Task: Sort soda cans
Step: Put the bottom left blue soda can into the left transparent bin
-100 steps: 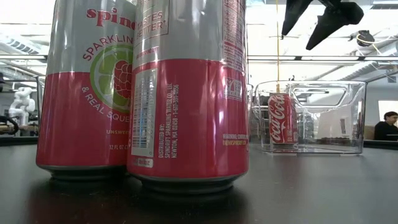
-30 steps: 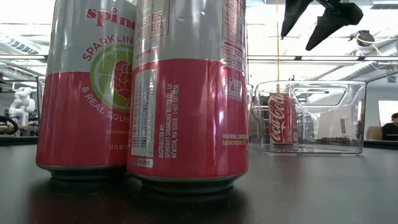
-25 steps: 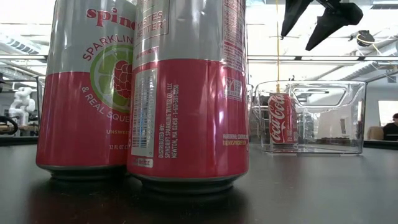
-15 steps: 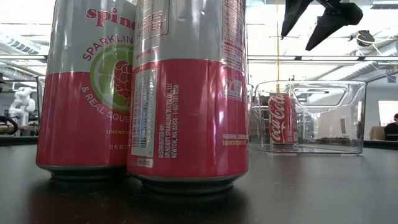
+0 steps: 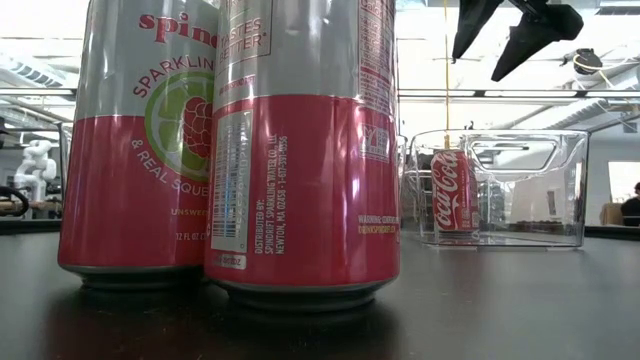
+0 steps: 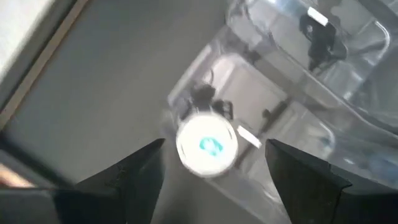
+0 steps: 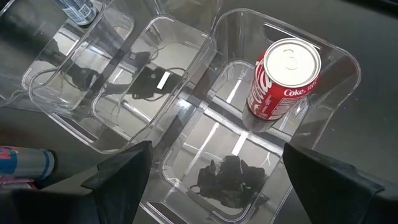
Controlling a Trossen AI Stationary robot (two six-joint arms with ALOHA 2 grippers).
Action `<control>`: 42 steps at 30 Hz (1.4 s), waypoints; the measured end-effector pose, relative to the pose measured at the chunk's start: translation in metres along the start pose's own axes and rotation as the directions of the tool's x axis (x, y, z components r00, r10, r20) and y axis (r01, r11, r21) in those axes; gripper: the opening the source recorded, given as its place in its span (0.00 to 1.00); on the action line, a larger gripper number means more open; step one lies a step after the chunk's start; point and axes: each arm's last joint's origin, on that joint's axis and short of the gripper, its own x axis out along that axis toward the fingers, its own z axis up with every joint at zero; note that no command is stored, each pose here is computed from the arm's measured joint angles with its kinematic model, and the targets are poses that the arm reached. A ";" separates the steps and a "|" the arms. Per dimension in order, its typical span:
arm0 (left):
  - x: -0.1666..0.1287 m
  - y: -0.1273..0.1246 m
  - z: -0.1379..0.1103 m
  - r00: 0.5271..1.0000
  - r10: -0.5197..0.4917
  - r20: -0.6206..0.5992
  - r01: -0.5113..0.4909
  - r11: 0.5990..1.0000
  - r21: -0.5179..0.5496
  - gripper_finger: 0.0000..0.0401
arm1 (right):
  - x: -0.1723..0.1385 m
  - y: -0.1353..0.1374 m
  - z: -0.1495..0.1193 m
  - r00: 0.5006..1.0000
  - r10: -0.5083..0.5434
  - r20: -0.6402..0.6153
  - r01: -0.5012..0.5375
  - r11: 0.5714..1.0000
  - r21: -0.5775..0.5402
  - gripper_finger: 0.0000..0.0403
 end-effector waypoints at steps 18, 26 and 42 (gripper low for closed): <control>-0.063 -0.040 -0.108 0.991 -0.090 0.094 0.112 0.956 -0.271 0.70 | 0.000 0.001 0.000 1.000 0.007 0.002 -0.007 0.993 -0.114 0.88; -0.058 -0.046 -0.123 0.992 -0.076 0.102 0.097 0.970 -0.222 0.70 | 0.000 0.001 0.000 1.000 0.007 0.002 -0.007 0.989 -0.146 0.88; -0.058 -0.042 -0.121 0.978 0.041 0.203 -0.009 0.988 -0.157 0.98 | 0.000 0.005 0.001 0.999 0.048 0.013 -0.046 0.992 -0.121 0.88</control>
